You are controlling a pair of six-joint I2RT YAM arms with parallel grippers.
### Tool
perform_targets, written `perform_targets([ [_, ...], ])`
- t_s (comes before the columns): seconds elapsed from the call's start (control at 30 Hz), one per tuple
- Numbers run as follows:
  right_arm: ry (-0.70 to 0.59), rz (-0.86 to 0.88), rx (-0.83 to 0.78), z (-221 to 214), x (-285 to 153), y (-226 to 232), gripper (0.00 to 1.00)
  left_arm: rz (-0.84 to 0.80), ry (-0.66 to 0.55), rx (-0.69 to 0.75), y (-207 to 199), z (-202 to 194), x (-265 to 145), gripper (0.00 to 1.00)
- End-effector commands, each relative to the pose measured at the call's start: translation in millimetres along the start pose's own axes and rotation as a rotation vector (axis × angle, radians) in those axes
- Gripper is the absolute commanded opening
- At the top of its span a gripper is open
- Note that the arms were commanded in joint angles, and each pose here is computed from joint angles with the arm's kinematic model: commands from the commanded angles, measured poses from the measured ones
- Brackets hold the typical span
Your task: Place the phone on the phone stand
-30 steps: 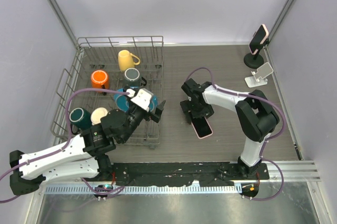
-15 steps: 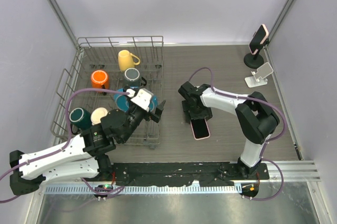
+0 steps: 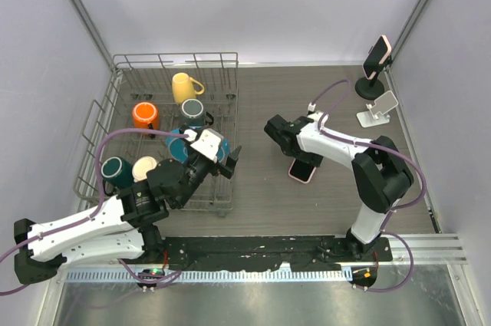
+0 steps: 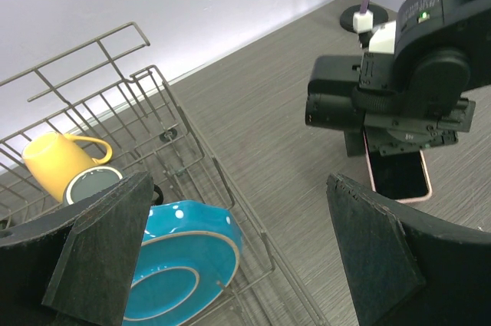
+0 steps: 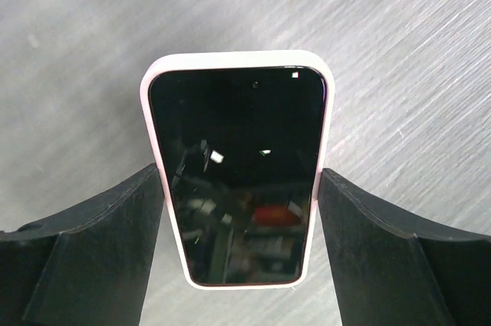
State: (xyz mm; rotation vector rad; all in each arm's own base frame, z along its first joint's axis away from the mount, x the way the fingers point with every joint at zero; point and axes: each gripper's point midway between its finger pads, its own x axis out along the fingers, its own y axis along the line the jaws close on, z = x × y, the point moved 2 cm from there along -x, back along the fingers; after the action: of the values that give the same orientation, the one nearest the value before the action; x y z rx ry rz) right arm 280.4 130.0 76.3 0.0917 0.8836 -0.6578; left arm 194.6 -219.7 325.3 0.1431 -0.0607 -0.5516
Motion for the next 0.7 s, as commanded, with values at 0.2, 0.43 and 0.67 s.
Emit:
perform_targets([
  [0.2, -0.371, -0.053, 0.414, 90, -23, -17, 0.0, 0.018, -0.039, -0.022, 4, 15, -1, 1.0],
  [0.43, -0.547, -0.179, 0.609, 160, -21, -44, 0.0, 0.021, -0.04, -0.021, 5, 15, -1, 0.99],
  [0.67, -0.71, -0.396, 0.685, 238, 3, -85, 0.0, 0.023, -0.04, -0.019, 5, 15, -1, 0.99],
])
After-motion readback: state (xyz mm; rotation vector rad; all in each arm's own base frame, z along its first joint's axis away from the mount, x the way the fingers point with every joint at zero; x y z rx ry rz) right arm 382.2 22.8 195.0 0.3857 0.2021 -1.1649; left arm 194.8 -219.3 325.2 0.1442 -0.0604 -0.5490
